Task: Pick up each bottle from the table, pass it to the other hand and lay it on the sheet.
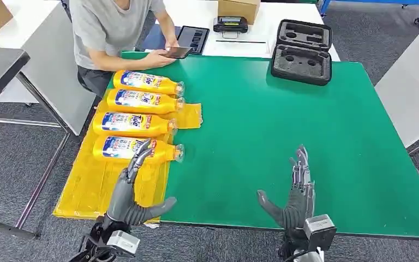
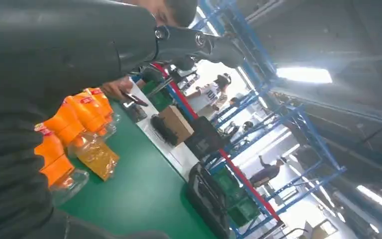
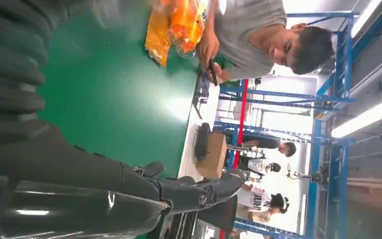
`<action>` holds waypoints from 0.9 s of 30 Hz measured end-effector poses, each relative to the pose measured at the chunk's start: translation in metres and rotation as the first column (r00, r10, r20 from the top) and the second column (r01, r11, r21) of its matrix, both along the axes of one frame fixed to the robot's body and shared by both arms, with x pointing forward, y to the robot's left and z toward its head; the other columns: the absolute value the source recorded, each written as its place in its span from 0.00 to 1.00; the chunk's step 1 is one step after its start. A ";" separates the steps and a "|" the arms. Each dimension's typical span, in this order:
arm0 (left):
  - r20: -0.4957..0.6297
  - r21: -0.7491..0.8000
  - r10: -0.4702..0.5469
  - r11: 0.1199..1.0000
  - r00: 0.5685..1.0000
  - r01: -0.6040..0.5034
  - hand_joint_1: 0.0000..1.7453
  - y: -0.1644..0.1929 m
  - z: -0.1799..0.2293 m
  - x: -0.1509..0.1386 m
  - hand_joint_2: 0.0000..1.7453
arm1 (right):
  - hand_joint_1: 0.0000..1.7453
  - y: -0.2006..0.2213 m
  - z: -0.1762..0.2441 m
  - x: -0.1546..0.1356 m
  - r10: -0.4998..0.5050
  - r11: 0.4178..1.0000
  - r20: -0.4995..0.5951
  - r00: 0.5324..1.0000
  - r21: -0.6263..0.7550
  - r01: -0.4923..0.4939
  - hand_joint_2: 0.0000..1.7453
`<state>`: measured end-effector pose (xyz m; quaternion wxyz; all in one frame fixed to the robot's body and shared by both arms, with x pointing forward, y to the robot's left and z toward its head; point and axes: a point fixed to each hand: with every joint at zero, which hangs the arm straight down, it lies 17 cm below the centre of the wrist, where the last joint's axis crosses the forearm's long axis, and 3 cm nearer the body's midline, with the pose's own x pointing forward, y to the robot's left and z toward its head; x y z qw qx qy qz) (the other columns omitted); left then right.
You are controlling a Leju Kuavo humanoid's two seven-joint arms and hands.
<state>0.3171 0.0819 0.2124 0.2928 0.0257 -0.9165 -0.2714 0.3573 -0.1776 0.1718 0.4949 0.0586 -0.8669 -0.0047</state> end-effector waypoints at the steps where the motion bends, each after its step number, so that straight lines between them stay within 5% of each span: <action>1: -0.003 -0.013 0.008 1.000 1.000 -0.008 0.00 0.002 0.001 0.001 1.00 | 0.00 0.003 0.001 0.000 -0.001 1.000 0.002 1.000 -0.003 0.001 1.00; 27: -0.001 -0.108 0.062 0.992 0.998 -0.062 0.00 0.006 0.016 0.005 1.00 | 0.00 0.018 0.003 -0.005 0.028 0.999 0.015 0.999 -0.037 -0.027 1.00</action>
